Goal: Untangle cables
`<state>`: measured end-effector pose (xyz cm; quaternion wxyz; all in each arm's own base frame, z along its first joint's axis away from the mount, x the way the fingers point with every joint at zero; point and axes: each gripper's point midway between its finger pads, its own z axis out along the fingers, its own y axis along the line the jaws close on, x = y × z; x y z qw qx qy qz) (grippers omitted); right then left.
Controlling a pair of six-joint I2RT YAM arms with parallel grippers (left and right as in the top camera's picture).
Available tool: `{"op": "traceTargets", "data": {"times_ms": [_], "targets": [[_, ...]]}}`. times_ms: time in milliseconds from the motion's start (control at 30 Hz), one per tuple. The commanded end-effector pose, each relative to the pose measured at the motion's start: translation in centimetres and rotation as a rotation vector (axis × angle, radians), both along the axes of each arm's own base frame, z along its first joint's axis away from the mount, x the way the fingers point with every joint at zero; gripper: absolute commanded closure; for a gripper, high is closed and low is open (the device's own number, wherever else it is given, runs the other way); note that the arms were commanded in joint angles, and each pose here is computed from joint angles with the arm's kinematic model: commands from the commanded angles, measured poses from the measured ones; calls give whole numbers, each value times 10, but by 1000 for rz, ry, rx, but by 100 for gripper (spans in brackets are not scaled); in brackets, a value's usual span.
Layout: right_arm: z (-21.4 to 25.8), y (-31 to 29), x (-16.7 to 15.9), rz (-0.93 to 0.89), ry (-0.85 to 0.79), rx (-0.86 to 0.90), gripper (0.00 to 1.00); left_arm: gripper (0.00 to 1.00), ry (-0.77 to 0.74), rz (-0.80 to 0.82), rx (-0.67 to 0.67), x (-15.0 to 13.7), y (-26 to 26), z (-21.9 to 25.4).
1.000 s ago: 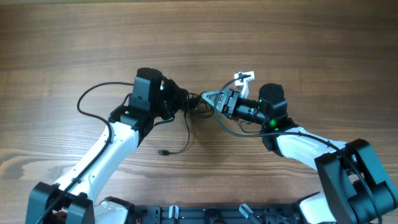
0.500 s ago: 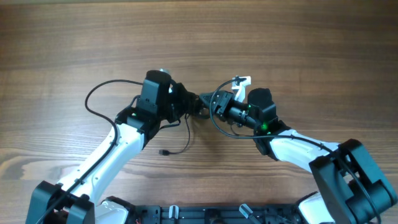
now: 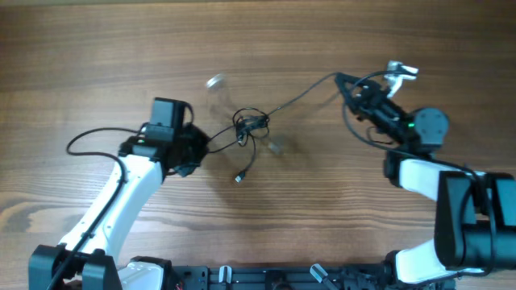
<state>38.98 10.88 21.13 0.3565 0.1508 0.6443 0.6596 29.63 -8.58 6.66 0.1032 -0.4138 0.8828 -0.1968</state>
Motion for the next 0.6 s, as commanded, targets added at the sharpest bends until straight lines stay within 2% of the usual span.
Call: {"op": "traceTargets", "data": {"times_ms": [0, 200, 233, 267, 300, 367, 400, 433, 533, 567], "targets": [[1, -34, -2, -5, 1, -15, 96, 96, 50, 136, 132, -7, 56, -11], [-42, -49, 9, -79, 143, -71, 96, 96, 50, 201, 136, -5, 79, -11], [-56, -52, 11, -102, 200, -80, 87, 96, 49, 204, 140, -5, 83, -11], [-70, -54, 11, -117, 266, -83, 67, 96, 50, 212, 136, -5, 84, -11], [-86, -54, 8, -116, 329, -99, 36, 93, 50, 212, 115, -5, 83, -11], [-110, -49, -3, -81, 403, -144, 0, 77, 40, 183, 30, -2, 68, -7], [-119, -46, -9, -61, 427, -167, 0, 74, 33, 165, -6, 0, 60, -5], [-127, -43, -14, -42, 435, -197, 0, 66, 27, 150, -35, 1, 54, -4], [-138, -24, -25, 26, 428, -266, 0, 30, -8, 67, -135, 7, 26, 5], [-139, -15, -28, 53, 418, -281, 0, 17, -48, -22, -179, 10, 9, 12]]}}
